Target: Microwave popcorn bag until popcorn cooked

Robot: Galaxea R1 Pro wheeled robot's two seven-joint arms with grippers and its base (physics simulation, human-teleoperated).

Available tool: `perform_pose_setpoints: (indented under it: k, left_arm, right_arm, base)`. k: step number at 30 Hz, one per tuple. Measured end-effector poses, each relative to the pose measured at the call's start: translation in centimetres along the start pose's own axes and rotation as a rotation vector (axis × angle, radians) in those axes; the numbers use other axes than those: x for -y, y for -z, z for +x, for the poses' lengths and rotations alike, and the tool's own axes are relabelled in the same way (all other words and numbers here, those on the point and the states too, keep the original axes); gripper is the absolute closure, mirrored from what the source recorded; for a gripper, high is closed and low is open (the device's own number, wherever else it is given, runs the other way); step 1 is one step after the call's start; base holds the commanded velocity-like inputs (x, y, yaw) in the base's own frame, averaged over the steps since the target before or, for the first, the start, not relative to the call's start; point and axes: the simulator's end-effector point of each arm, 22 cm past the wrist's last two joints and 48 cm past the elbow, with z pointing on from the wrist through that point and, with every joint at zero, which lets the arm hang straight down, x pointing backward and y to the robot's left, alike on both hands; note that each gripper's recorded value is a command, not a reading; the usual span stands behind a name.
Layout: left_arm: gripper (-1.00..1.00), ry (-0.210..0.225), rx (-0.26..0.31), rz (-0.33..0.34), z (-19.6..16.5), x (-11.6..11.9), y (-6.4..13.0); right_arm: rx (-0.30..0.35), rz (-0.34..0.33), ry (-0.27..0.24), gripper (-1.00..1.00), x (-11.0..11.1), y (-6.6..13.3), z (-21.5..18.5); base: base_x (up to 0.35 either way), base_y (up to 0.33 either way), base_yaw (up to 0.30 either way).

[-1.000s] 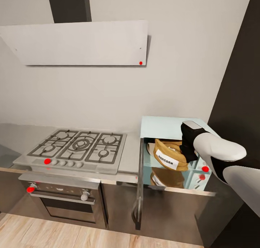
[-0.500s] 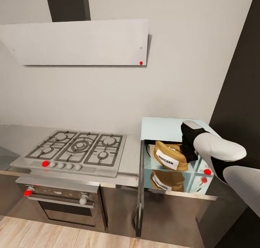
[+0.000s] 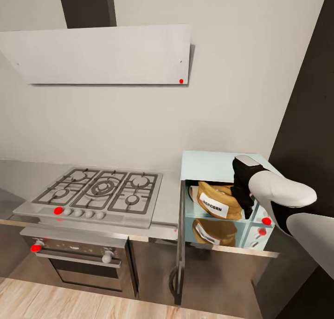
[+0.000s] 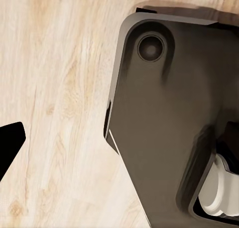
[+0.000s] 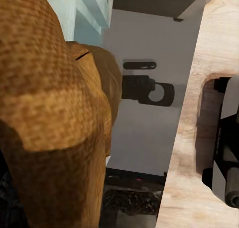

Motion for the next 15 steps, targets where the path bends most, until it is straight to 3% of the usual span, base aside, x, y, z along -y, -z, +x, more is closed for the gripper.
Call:
perform_pose_setpoints:
  k: [15]
  left_arm:
    - [-1.00, 0.001, 0.016, 0.003, -0.63, 0.11, 0.04]
  right_arm:
    - [-0.002, -0.016, -0.004, -1.00, 0.08, 0.95, -0.15]
  base:
    - [0.000, 0.000, 0.000]
